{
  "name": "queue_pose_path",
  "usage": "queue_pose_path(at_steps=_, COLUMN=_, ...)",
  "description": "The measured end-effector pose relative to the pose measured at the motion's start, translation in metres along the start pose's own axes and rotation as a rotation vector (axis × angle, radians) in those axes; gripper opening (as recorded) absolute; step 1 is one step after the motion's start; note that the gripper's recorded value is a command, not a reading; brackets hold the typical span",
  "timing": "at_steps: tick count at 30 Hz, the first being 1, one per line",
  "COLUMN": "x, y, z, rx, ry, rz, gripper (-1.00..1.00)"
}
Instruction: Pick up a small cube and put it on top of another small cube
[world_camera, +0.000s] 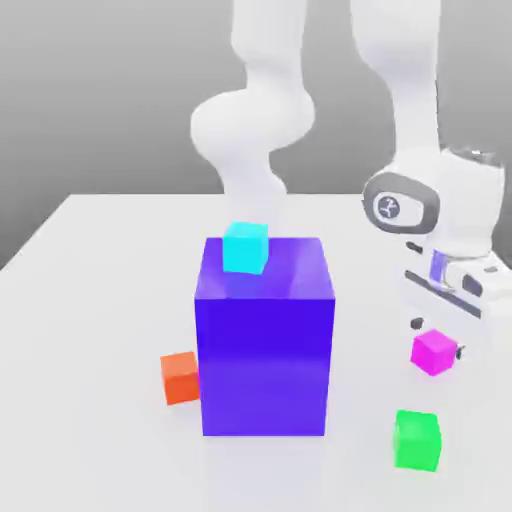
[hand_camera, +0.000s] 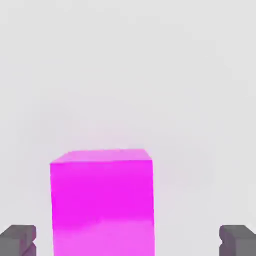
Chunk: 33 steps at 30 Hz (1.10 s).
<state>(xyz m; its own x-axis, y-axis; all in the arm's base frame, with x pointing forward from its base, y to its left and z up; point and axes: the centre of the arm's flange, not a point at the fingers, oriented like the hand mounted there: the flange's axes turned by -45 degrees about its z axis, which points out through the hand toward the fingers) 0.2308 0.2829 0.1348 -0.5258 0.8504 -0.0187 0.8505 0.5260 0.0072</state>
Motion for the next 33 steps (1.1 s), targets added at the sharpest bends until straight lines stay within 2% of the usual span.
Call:
queue_pose_path(at_steps=1, x=0.001, y=-0.001, z=0.006, rx=0.003, ry=0.009, rz=-0.002, gripper=-1.0)
queue_pose_path(at_steps=8, x=0.002, y=-0.002, z=0.008, rx=0.006, ry=0.008, rz=-0.003, gripper=-1.0)
queue_pose_path(at_steps=13, x=-0.002, y=0.001, z=-0.02, rx=-0.003, ry=-0.018, rz=-0.003, gripper=-1.0)
queue_pose_path(at_steps=21, x=0.0, y=0.001, z=-0.057, rx=0.003, ry=0.011, rz=0.004, gripper=-1.0)
queue_pose_path(at_steps=33, x=-0.032, y=0.057, z=-0.136, rx=-0.101, ry=0.053, rz=0.211, gripper=-1.0)
